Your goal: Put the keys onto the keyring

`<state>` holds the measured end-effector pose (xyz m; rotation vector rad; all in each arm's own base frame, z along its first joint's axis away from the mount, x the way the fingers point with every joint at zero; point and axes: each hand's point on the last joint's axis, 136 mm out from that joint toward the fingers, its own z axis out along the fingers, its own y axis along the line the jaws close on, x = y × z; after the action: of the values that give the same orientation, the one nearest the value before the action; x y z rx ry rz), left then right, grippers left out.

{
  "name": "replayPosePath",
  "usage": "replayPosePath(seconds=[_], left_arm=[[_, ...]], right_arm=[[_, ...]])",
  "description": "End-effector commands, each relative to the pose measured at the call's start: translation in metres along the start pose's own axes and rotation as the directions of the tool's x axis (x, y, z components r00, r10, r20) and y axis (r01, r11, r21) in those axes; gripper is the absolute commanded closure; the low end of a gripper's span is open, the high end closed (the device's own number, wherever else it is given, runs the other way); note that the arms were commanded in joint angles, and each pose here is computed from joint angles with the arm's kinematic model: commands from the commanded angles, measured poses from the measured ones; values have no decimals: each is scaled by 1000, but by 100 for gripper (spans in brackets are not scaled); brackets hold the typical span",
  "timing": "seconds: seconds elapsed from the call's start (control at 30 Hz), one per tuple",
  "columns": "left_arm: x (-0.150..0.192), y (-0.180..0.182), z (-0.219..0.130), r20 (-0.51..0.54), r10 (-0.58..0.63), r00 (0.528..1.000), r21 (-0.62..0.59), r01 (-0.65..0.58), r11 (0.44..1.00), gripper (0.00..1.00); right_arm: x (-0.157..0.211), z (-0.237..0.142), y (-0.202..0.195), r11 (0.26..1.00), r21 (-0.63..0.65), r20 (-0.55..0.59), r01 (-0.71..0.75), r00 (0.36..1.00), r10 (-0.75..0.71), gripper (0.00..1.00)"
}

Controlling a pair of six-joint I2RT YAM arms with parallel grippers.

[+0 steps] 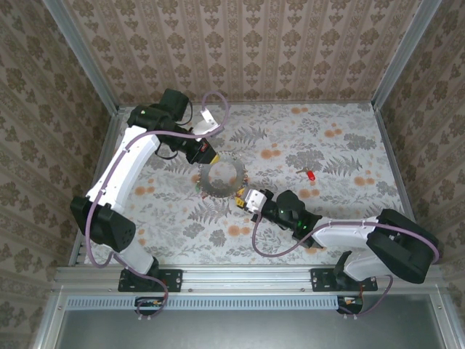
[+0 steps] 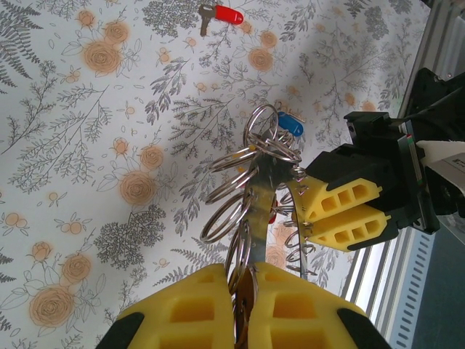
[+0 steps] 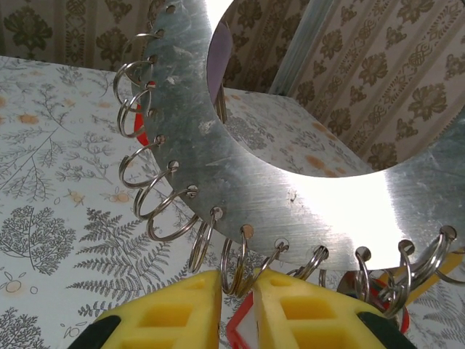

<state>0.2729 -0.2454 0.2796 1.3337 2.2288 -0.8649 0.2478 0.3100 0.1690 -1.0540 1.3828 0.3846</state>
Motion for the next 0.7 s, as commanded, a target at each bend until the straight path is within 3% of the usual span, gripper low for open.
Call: replayPosePath(seconds=[0.0,0.67], left_arm=[[-6,-14,-12,48,8,999,18,-9,1000,100],[-5,-13,-13,41,9,999,11,-10,1000,100]], right_arm=[[-15,4,-12,998,62,44,18,999,-20,79],[-5,-5,-10,994,50,-15,97,995,-97,75]])
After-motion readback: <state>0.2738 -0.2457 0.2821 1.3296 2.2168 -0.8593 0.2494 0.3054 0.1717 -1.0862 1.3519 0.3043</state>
